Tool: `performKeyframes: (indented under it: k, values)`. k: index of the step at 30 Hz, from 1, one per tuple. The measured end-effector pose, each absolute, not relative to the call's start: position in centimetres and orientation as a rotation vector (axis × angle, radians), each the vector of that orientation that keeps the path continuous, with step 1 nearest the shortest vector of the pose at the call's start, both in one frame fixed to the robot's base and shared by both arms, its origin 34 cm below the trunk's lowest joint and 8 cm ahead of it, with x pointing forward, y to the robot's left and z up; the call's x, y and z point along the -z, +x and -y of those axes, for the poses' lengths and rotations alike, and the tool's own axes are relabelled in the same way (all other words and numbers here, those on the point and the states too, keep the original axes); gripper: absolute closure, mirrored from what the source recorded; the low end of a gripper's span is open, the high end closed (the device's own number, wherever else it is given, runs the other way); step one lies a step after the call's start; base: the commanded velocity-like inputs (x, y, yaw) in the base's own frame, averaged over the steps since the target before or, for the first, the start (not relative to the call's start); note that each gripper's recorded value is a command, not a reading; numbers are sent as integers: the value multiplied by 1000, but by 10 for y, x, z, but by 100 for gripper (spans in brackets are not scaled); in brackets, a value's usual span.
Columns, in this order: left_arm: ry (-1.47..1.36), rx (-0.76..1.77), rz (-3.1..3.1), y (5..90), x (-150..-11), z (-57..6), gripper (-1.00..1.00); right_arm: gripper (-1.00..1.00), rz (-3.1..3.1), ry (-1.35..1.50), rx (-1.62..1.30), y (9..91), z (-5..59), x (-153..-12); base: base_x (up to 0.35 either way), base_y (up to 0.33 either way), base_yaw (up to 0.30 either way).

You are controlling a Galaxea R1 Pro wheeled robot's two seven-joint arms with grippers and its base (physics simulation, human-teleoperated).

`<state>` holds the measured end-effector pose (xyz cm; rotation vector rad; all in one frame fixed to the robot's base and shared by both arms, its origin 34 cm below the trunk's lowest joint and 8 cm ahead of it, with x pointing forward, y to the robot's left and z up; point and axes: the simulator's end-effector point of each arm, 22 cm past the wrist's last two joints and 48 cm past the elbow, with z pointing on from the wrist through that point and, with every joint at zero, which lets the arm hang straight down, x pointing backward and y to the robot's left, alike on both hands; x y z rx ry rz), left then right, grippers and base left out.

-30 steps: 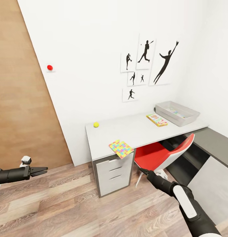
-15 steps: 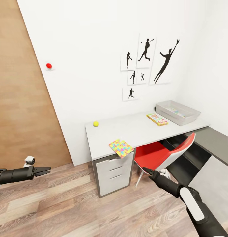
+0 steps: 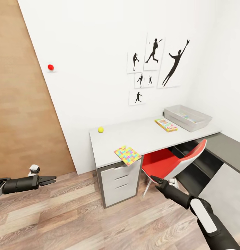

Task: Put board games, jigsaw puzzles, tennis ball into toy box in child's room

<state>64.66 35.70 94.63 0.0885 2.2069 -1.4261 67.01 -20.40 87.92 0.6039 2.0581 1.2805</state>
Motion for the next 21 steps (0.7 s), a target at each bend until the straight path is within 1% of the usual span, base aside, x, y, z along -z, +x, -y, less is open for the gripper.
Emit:
performKeyframes:
  k: [7,15,18,21]
  values:
    - [45,1504,-2207,643,-921,-331,-100,-100,-1969,615,-1384,667,227,-883,0,0,0]
    - [12,1559,-2209,640,-900,-312,-100,-100,-1916,666,-1418,663,258,-870,0,0,-2]
    - [17,1580,-2205,641,-894,-302,-100,-100,-1901,686,-1418,663,265,-865,0,0,-75]
    - [20,1591,-2203,641,-889,-297,-100,-100,-1889,698,-1417,664,269,-862,0,0,-178]
